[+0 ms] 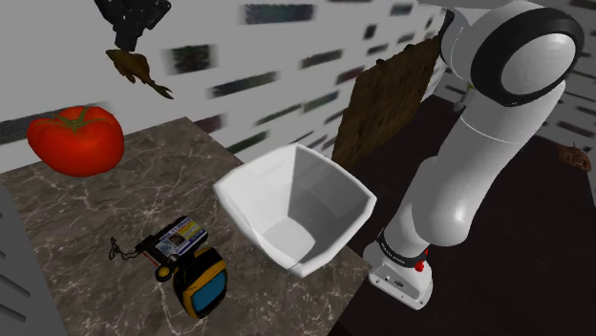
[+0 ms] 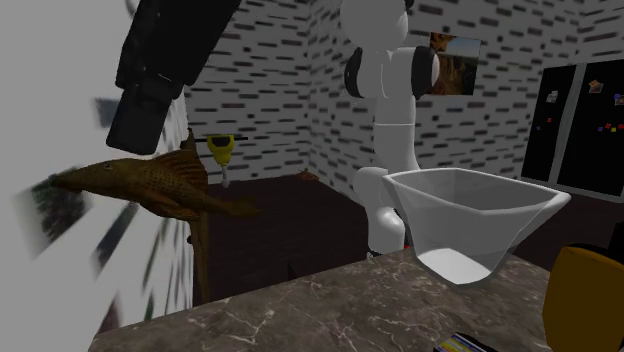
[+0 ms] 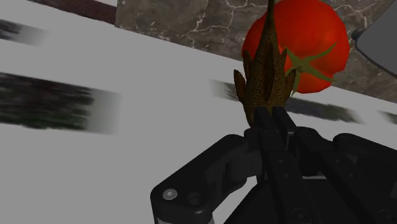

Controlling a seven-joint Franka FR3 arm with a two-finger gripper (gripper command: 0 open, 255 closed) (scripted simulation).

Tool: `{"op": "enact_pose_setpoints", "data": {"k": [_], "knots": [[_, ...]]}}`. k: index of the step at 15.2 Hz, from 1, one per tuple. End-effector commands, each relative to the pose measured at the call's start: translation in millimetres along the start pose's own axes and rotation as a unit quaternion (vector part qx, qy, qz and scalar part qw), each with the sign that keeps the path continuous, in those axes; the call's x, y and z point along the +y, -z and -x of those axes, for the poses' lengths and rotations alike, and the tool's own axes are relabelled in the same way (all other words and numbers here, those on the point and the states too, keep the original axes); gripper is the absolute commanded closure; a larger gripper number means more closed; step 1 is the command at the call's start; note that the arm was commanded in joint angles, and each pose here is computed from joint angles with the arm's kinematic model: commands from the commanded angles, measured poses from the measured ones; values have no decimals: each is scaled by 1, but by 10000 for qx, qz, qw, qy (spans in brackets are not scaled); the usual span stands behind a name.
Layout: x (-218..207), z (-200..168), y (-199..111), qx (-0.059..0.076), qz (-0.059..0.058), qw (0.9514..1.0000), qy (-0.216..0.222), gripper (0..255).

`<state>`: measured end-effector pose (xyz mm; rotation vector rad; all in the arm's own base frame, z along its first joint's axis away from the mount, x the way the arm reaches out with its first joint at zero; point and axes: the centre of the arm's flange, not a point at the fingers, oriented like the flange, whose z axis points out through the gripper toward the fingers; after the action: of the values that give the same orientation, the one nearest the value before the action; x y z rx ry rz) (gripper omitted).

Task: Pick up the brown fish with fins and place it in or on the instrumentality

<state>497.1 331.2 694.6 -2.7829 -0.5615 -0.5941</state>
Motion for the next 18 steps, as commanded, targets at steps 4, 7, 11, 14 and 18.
{"op": "enact_pose_setpoints", "data": {"k": [4,7,11,14,18], "knots": [[-24,59,22,0,3,10000,-2,255],[-39,93,36,0,3,10000,-2,255],[-59,139,54,0,3,10000,-2,255],[-75,172,67,0,3,10000,-2,255],[-95,218,86,0,3,10000,-2,255]]}}
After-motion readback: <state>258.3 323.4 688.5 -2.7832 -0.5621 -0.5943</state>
